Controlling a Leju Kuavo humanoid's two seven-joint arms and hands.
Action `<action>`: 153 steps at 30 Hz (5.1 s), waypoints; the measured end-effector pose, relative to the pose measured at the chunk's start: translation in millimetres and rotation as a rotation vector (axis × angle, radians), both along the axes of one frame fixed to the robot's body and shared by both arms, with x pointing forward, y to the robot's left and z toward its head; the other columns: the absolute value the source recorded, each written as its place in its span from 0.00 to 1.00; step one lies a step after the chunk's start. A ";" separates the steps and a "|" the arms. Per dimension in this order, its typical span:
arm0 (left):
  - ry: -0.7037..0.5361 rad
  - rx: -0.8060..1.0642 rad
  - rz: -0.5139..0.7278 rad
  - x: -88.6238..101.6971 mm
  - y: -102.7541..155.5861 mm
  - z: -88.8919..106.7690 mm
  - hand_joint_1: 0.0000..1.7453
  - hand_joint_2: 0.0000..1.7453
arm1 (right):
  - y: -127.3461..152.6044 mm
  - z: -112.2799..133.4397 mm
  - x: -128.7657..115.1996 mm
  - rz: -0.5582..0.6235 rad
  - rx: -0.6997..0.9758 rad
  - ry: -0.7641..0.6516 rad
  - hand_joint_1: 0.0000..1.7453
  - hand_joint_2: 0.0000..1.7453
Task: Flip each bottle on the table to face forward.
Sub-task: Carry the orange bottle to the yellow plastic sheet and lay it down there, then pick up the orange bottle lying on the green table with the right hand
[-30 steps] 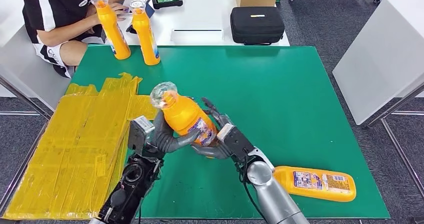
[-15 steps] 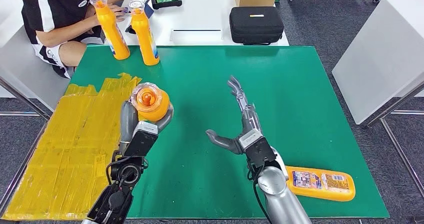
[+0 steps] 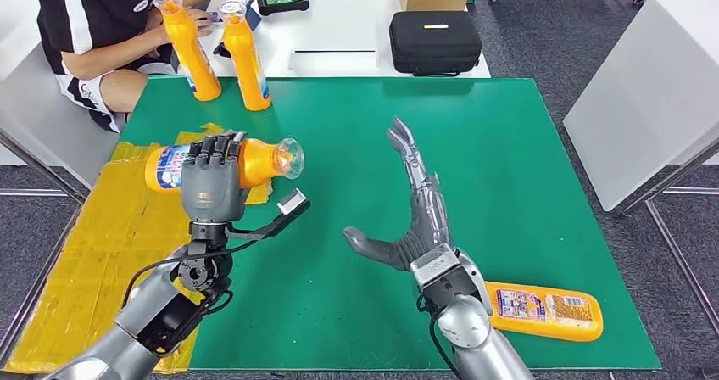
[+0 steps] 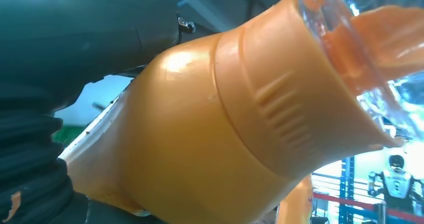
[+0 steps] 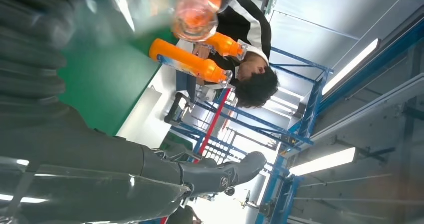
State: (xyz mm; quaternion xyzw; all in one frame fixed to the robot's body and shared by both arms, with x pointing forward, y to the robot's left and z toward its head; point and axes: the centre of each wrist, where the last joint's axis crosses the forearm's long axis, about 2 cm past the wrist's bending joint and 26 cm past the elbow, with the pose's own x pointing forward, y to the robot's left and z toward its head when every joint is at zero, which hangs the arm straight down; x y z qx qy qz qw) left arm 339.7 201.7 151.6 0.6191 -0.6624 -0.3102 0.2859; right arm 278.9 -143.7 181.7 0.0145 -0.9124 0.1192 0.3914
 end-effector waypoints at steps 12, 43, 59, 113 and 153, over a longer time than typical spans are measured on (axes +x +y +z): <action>0.259 0.278 -0.009 5.6 12.2 -55.7 1.00 1.00 | -1.9 -0.2 -8.3 -0.006 -0.028 -0.029 0.00 1.00; 0.675 0.102 0.190 14.1 43.9 -86.0 0.00 0.00 | -1.4 -1.4 -10.7 0.004 -0.070 -0.003 0.00 1.00; 0.910 -0.492 -0.403 15.8 32.8 -83.1 0.00 0.00 | 0.9 -3.6 -11.1 0.011 -0.068 0.016 0.00 1.00; 0.573 -1.230 -1.167 -53.2 22.4 -41.0 0.00 1.00 | -171.4 -48.3 -75.2 -0.194 -1.402 0.188 0.00 1.00; 0.642 -1.239 -1.170 -48.4 11.4 -47.1 0.00 1.00 | -298.4 -69.0 -103.3 -0.405 -1.409 0.755 0.00 1.00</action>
